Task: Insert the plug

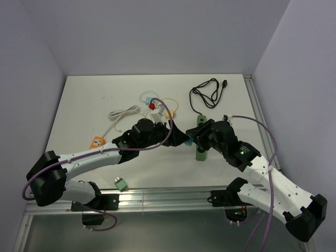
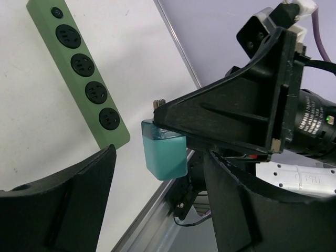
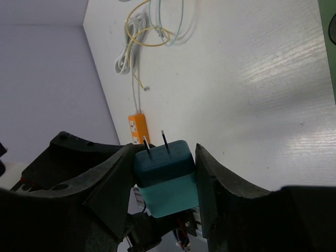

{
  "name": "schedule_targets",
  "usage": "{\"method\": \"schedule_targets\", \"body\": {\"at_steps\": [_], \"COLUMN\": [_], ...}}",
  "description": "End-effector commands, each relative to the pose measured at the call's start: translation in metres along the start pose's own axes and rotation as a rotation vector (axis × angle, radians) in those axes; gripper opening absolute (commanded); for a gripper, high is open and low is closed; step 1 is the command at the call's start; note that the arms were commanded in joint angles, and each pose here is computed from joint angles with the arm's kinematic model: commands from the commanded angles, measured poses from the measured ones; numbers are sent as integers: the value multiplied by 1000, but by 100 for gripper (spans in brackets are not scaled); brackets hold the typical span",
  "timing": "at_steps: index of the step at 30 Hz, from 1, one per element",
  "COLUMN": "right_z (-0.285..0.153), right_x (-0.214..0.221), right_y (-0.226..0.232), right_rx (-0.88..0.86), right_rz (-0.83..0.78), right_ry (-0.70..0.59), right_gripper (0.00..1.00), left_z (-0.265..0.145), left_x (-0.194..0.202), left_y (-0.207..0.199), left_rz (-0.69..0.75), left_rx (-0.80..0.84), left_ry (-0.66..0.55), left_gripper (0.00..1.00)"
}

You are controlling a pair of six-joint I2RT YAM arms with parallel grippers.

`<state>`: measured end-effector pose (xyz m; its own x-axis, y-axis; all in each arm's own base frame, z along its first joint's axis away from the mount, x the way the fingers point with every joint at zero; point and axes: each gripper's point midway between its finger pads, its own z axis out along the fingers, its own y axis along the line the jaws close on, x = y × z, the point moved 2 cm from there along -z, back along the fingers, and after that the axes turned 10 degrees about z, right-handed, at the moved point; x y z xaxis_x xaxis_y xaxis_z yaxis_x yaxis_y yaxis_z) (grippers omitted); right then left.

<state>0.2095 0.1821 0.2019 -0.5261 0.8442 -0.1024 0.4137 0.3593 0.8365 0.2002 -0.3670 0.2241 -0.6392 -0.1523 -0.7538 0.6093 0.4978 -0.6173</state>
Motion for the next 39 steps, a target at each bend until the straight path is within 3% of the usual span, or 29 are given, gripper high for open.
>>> {"method": "schedule_targets", "body": {"at_steps": [1,9,10,11,13,14,15,16,18,21,23,28,30,31,35,39], "right_z": [-11,-16,-16,-16,-18,-20,-20,-24,-33,-43,-53,-72,-74,-73,-65,-72], "right_x": [-5,6,7,8,12,13,14,14,9,-3,-11,-8,13,20,50,62], "right_y": [35,42,43,44,47,49,50,51,57,58,57,65,67,66,67,86], "right_rx": [-90,-113,-114,-117,-135,-146,-159,-166,-181,-176,-173,-256,-339,-368,-457,-619], "right_rz": [35,24,21,2,-49,-75,-101,-153,-195,-278,-327,-541,-598,-627,-596,-518], "right_ry": [-44,-16,-11,-4,16,25,30,33,15,-41,-68,-20,104,150,329,374], "right_gripper": [2,2,3,4,12,18,47,57,74,76,85,82,80,79,67,58], "left_z": [4,11,12,13,12,12,11,10,7,-3,-11,-38,-51,-57,-77,-87], "left_x": [-19,-9,-7,-7,-7,-6,-7,-8,-7,-5,-6,-19,-39,-34,-52,-59], "left_y": [-19,-12,-10,-12,-13,-12,-11,-11,-8,-5,-1,-4,-14,-17,-47,-60], "left_rz": [-3,-24,-27,-25,-19,-17,-5,-1,7,-3,-13,-87,-124,-139,-219,-270], "left_rx": [48,20,15,19,24,19,12,7,-6,3,13,146,226,276,477,582], "left_ry": [-48,-5,8,11,15,21,21,22,21,14,5,-21,-96,-79,-148,-173], "left_gripper": [72,65,62,49,33,15,6,0,0,0,0,0,0,0,0,0]}}
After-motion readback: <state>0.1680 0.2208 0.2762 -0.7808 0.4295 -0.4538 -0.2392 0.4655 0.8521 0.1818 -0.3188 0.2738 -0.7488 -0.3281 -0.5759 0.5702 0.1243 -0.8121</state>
